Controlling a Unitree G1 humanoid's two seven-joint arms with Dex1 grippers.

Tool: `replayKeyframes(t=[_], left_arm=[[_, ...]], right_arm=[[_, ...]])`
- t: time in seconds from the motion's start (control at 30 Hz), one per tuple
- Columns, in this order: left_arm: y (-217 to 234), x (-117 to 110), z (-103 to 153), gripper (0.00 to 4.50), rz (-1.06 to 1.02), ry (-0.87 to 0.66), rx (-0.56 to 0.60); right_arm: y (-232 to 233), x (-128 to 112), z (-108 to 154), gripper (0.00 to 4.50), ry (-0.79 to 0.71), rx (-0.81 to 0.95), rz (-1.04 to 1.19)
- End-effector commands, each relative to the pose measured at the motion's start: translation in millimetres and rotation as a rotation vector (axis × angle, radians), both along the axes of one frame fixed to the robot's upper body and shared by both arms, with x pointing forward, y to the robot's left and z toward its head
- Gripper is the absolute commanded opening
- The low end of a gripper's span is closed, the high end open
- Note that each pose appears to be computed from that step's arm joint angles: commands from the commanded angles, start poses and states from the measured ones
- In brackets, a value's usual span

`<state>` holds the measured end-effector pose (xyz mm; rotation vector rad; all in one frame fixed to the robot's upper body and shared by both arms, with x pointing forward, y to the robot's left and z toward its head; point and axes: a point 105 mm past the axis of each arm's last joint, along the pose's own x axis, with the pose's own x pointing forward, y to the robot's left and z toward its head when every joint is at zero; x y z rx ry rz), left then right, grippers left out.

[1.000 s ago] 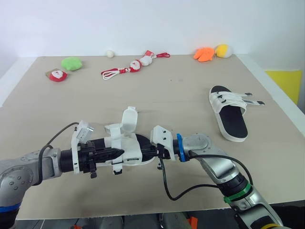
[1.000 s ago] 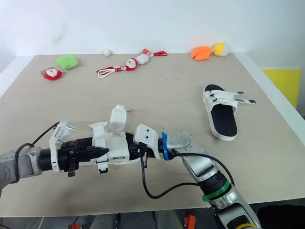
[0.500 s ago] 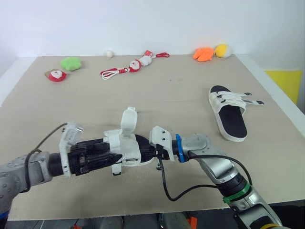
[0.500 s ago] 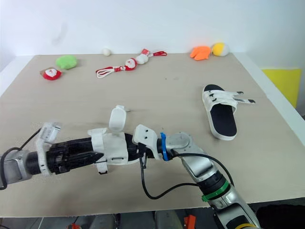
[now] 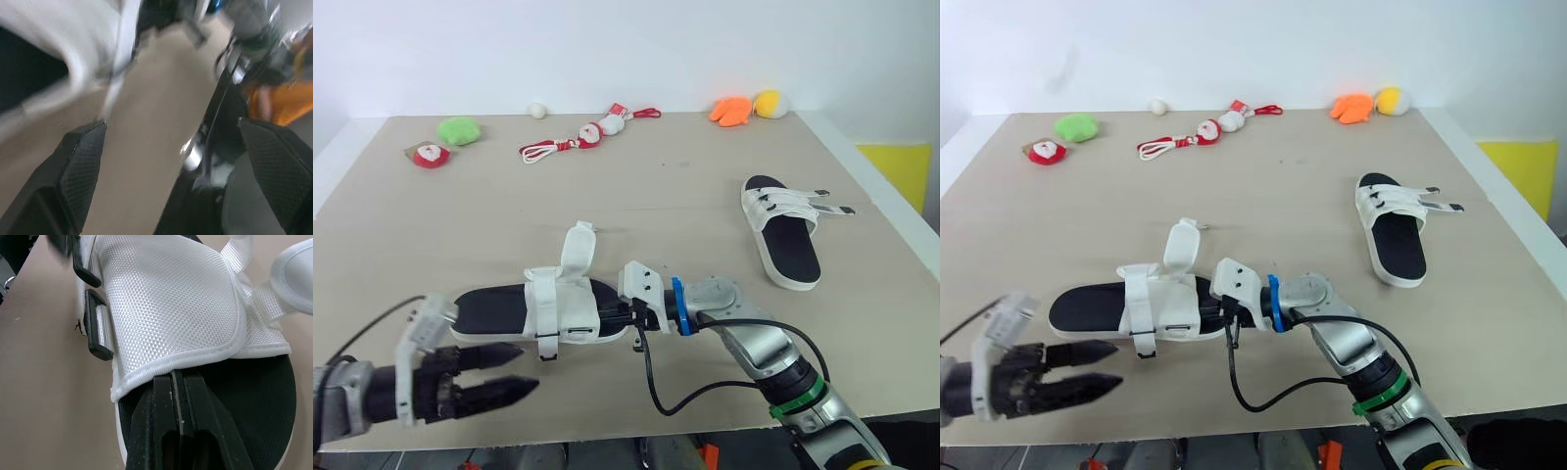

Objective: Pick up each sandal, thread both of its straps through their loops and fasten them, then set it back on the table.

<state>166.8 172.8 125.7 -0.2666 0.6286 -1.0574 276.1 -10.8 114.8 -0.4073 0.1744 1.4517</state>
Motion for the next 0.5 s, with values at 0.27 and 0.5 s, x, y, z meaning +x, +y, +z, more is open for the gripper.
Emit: replayKeyframes(t=[0.27,0.5], left_arm=[[1.4,20.5,-15.9,4.45,0.048,-0.109,0.041],[-12.3,30.4,-15.3,4.45,0.028,-0.122,-0.014]], right_arm=[[1.7,-2.5,6.3,0.0,-0.022,0.01,0.031],[2.0,-1.9,6.8,0.0,-0.025,0.009,0.03]])
